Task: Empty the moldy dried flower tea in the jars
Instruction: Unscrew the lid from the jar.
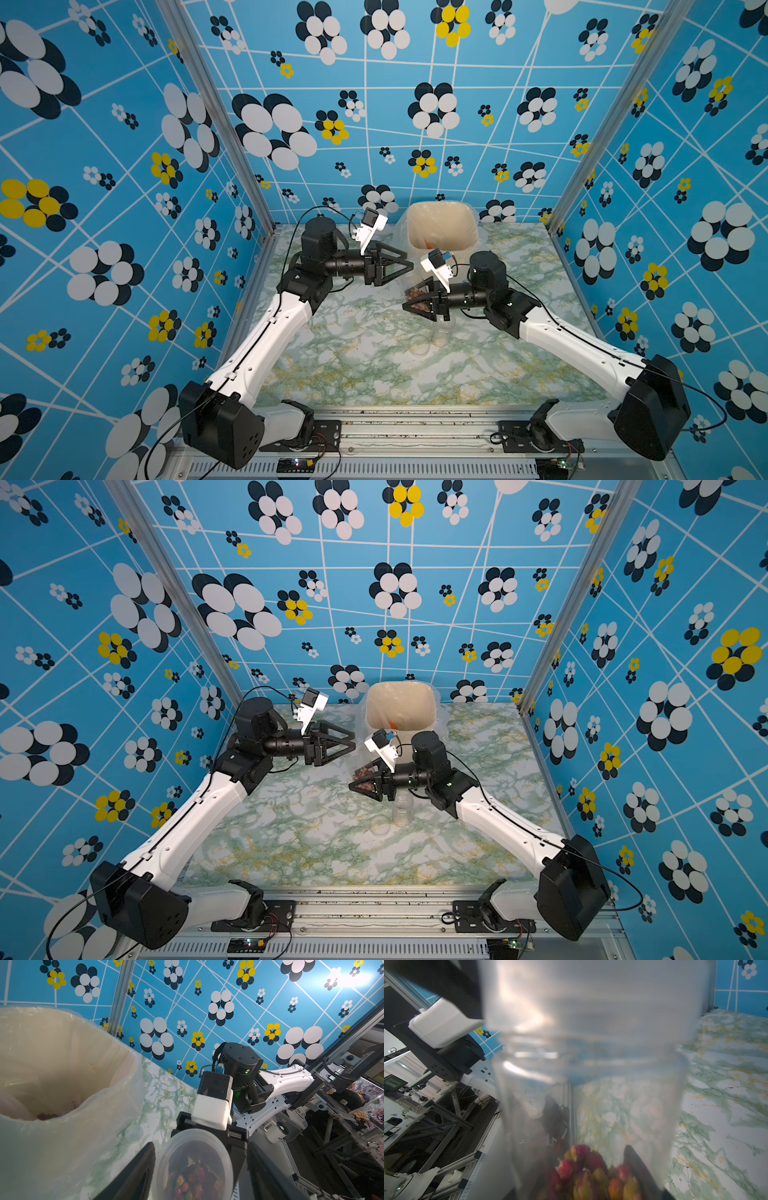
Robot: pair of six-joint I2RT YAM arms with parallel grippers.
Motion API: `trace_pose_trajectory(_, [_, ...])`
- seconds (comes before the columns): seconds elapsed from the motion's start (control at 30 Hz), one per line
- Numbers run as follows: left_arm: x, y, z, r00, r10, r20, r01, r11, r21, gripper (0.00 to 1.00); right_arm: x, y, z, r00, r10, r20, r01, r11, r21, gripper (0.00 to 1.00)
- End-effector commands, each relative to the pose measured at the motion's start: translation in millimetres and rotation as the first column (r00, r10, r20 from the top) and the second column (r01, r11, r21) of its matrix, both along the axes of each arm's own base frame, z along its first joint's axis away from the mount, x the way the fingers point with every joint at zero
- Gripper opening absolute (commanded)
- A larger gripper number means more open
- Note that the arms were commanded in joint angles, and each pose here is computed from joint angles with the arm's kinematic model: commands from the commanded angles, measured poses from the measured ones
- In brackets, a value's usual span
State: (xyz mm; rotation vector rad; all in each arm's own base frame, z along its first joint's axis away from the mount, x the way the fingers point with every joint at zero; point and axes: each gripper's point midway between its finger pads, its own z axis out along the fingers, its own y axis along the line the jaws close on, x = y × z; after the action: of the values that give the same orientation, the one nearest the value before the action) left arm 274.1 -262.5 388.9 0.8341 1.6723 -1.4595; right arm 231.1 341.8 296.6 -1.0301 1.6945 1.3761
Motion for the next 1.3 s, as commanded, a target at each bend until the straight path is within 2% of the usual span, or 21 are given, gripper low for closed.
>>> trace_pose_trajectory(0.0, [7.8, 1.0, -7.9, 0.999, 0.034, -0.001, -0.034, 0.999, 0.019, 0.75, 1.6, 1.7, 21.7, 0.999, 0.015, 0.043, -0.017, 0.999, 0.048, 0.00])
trace_pose_trajectory(0.3, [11.0, -1.4, -12.2, 0.999, 0.037, -0.016, -0.036, 0.999, 0.024, 0.75, 1.4, 1.8, 20.8, 0.999, 0.015, 0.041, -0.017, 0.999, 0.048, 0.00])
trace_pose_trajectory(0.63, [14.4, -3.4, -13.0, 0.999, 0.041, -0.032, -0.040, 0.999, 0.013, 0.55, 1.8, 1.6, 18.8, 0.999, 0.014, 0.033, -0.015, 0.999, 0.043, 0.00])
trace_pose_trajectory(0.87, [16.9, -7.4, -17.0, 0.997, 0.063, -0.043, -0.063, 0.998, 0.021, 0.50, 8.0, 0.4, 15.2, 0.999, -0.024, 0.041, 0.023, 1.000, 0.020, 0.00])
trace_pose_trajectory(1.1, [31.5, -8.0, -25.3, 0.968, 0.245, -0.056, -0.239, 0.966, 0.102, 0.44, 29.1, -6.2, 4.5, 0.986, -0.150, 0.072, 0.154, 0.987, -0.050, 0.00])
trace_pose_trajectory(1.2, [39.9, -4.9, -30.3, 0.924, 0.378, -0.059, -0.366, 0.918, 0.152, 0.44, 46.1, -14.0, -2.6, 0.962, -0.249, 0.112, 0.260, 0.961, -0.092, 0.00])
trace_pose_trajectory(1.27, [46.7, 0.0, -35.5, 0.872, 0.486, -0.064, -0.467, 0.863, 0.190, 0.38, 59.1, -20.6, -6.9, 0.936, -0.325, 0.135, 0.341, 0.933, -0.114, 0.00])
